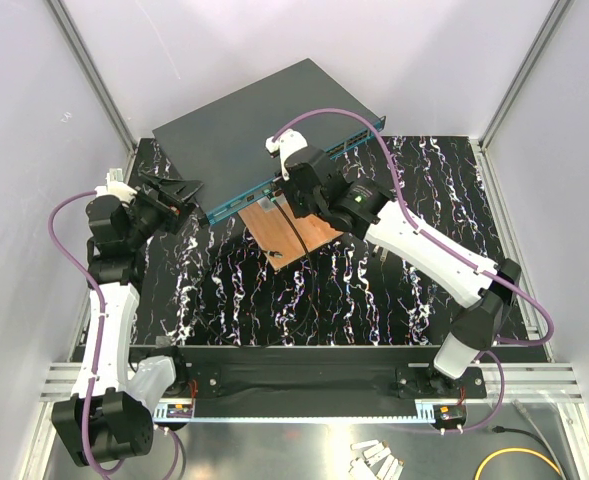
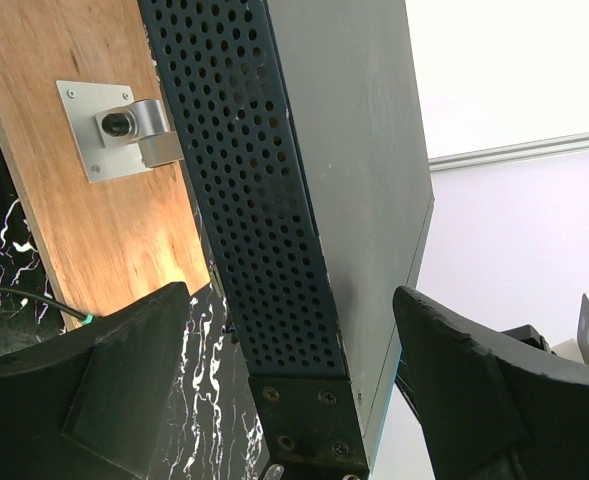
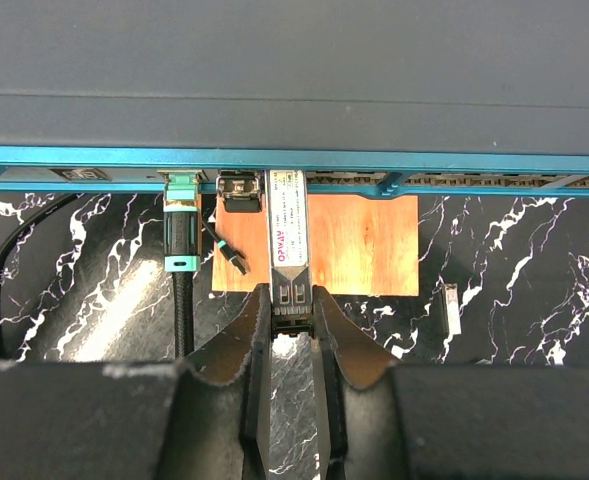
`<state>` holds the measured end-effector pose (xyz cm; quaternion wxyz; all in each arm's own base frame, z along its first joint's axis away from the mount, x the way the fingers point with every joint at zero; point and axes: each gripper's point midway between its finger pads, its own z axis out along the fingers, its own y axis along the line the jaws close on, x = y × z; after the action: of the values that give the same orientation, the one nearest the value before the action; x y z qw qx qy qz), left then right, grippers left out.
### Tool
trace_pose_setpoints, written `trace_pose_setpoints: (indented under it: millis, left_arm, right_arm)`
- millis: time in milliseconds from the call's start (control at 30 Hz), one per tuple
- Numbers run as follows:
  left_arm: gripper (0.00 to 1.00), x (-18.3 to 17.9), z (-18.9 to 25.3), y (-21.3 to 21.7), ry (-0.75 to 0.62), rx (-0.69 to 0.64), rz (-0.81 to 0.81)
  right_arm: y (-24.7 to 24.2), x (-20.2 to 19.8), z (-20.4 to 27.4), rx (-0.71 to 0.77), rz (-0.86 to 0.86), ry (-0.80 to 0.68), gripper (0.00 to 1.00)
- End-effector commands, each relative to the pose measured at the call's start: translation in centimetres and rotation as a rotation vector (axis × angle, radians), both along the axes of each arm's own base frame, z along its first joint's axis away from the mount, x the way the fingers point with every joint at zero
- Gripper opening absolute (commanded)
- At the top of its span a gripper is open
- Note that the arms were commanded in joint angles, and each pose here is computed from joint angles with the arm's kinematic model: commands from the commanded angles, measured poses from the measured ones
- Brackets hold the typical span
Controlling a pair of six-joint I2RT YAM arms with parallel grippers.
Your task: Insert the plug into the switch port
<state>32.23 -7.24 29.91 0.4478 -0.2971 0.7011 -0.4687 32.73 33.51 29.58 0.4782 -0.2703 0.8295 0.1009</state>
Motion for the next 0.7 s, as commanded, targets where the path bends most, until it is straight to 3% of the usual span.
trace_pose_setpoints:
  millis: [0,667]
  left_arm:
    - [0.88,-0.3,1.7,-0.3,-0.074,0.007,-0.01]
    - [0.87,-0.4,1.5,-0.3,-0.068,0.007,-0.007]
  right_arm:
    - [0.0,1.0,1.0,0.01,-0.04,-0.062,0.0]
    - [0.8,1.2,2.2,0.038,-0.039,-0.067,0.0]
